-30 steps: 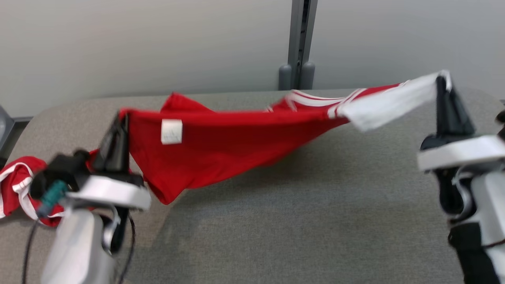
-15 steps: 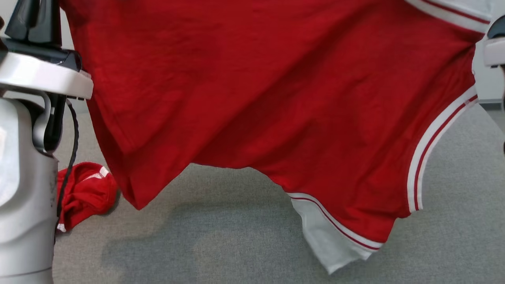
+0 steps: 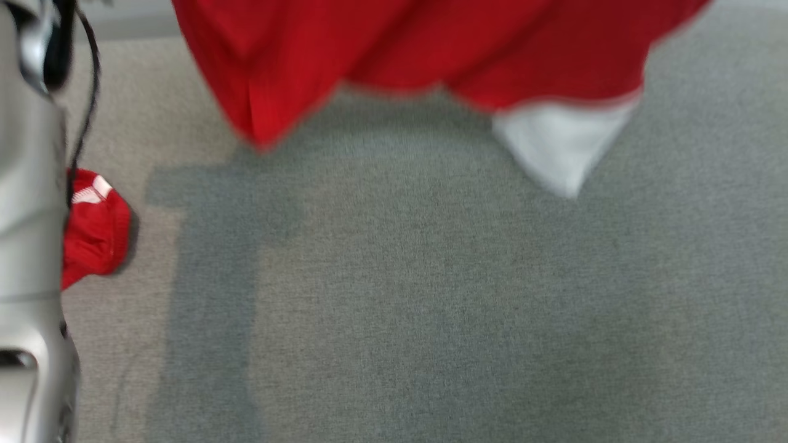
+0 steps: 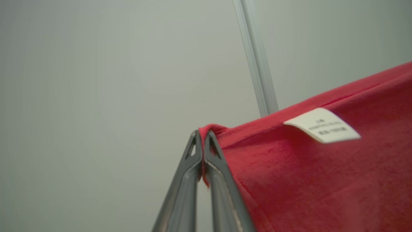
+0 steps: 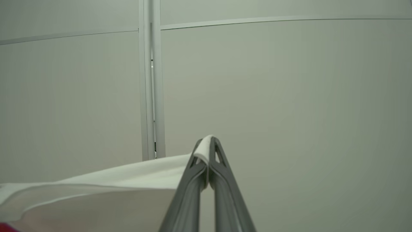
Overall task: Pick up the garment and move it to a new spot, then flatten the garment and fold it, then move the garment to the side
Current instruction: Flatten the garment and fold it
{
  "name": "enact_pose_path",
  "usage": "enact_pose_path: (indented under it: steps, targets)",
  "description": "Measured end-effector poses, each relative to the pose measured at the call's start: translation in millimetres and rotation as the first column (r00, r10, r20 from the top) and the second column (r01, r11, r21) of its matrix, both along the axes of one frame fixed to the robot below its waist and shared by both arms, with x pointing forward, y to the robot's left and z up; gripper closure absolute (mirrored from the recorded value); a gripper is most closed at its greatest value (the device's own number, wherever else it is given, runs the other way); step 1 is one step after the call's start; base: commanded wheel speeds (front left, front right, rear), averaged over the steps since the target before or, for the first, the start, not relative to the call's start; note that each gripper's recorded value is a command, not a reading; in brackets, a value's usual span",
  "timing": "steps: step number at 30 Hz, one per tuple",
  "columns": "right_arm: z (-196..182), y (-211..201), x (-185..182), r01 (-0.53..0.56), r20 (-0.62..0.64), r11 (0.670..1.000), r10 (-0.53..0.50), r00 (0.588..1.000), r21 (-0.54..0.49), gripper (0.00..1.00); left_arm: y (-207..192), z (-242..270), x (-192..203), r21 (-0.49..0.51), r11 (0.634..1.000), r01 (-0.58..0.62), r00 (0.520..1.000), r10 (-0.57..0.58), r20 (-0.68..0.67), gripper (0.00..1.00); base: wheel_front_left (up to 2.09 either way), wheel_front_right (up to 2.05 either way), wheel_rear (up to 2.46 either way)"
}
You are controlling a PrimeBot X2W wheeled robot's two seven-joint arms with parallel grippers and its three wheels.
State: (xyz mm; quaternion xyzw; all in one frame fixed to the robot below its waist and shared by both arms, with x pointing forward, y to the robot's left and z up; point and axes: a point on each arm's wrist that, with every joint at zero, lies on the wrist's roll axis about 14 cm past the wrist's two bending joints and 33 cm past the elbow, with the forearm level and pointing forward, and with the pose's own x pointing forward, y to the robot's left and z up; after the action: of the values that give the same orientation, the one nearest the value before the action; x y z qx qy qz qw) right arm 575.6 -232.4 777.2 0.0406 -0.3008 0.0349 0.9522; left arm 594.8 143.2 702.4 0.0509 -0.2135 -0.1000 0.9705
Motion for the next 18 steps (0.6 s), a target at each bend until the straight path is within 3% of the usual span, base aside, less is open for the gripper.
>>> enact_pose_path:
  steps: [4,8,13,18]
  targets:
    - [15,-17,27,0.071,0.060,0.997,-0.069,0.996,-0.032,1.00,-5,29,33,-0.005,1.000,-0.012,0.992,0.012,0.123,1.00,0.00,0.00,0.00]
    - [-6,-19,45,0.074,0.019,0.997,-0.073,0.997,-0.011,1.00,-4,-5,58,-0.029,0.999,-0.021,0.999,0.023,0.047,1.00,0.00,0.00,0.00]
    - [-99,-16,43,0.049,-0.175,0.999,-0.047,0.983,0.008,1.00,-6,-121,58,-0.090,0.995,-0.035,0.973,0.014,-0.228,1.00,0.00,0.00,0.00]
    - [-202,-6,12,0.019,-0.385,0.998,0.009,0.923,0.068,1.00,-5,-233,9,-0.144,0.985,-0.091,0.878,0.011,-0.479,1.00,0.00,0.00,0.00]
